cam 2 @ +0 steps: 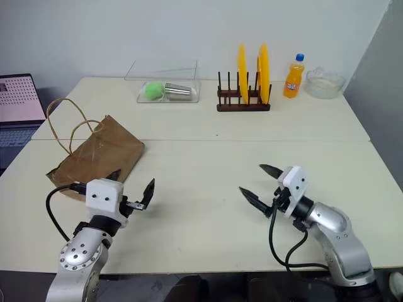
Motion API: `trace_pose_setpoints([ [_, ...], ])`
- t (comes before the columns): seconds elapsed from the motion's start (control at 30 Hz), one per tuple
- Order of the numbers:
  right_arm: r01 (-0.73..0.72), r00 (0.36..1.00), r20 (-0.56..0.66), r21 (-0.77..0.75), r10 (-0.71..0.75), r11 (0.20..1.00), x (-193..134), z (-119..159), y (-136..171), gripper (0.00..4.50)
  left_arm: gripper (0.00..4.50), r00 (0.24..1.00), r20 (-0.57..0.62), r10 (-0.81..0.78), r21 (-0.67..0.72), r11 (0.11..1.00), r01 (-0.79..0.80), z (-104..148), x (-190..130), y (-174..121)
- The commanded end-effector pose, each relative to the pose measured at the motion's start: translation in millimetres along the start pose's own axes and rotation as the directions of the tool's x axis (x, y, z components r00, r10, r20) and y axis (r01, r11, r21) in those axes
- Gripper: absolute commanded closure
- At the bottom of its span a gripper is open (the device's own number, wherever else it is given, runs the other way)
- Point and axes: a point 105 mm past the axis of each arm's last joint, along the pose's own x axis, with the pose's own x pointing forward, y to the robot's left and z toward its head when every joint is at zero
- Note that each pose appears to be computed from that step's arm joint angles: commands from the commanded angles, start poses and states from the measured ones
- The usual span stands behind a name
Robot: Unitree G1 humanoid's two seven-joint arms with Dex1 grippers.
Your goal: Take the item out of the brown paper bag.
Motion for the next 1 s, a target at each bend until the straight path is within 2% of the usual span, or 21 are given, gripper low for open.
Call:
trace_pose_setpoints([
  [0.03, -0.228, 0.972, 0.042, -0.041, 0.230, 0.973, 8, 37, 20, 0.00, 0.02, 0.998, 0.054, 0.033, 0.014, 0.999, -0.033, 21, 1, 10],
  [0.13, -0.348, 0.936, 0.024, -0.075, 0.350, 0.935, 11, 58, 19, 0.00, 0.02, 0.998, 0.054, 0.045, -0.001, 0.999, -0.045, 27, 0, 9],
  [0.27, -0.402, 0.913, 0.034, -0.096, 0.407, 0.911, 19, 74, 11, 0.00, 0.02, 0.992, 0.048, 0.115, -0.013, 0.993, -0.115, 37, -5, 17],
  [0.4, -0.423, 0.903, 0.037, -0.104, 0.428, 0.900, 25, 75, 2, 0.00, 0.02, 0.986, 0.040, 0.163, 0.012, 0.986, -0.164, 54, -21, 26],
  [0.57, -0.447, 0.890, 0.056, -0.092, 0.453, 0.890, 35, 75, -4, 0.00, 0.02, 0.980, 0.040, 0.195, 0.039, 0.980, -0.196, 71, -43, 57],
  [0.67, -0.476, 0.873, 0.062, -0.105, 0.483, 0.873, 41, 76, -3, 0.00, 0.02, 0.986, -0.023, 0.163, 0.039, 0.986, -0.163, 67, -56, 84],
  [0.73, -0.487, 0.865, 0.070, -0.116, 0.496, 0.866, 45, 78, -2, 0.00, 0.02, 0.984, -0.111, 0.139, 0.005, 0.990, -0.140, 53, -62, 103],
  [0.8, -0.500, 0.856, 0.075, -0.128, 0.511, 0.857, 47, 81, 0, 0.00, 0.02, 0.981, -0.185, 0.064, -0.038, 0.997, -0.072, 42, -63, 109],
  [0.9, -0.520, 0.842, 0.068, -0.159, 0.535, 0.839, 49, 85, 5, 0.00, 0.02, 0.975, -0.221, 0.012, -0.031, 0.999, -0.019, 39, -56, 117],
  [1.0, -0.553, 0.820, 0.044, -0.195, 0.571, 0.810, 48, 92, 13, 0.00, 0.02, 0.973, -0.232, -0.020, -0.046, 0.999, 0.010, 42, -35, 131],
])
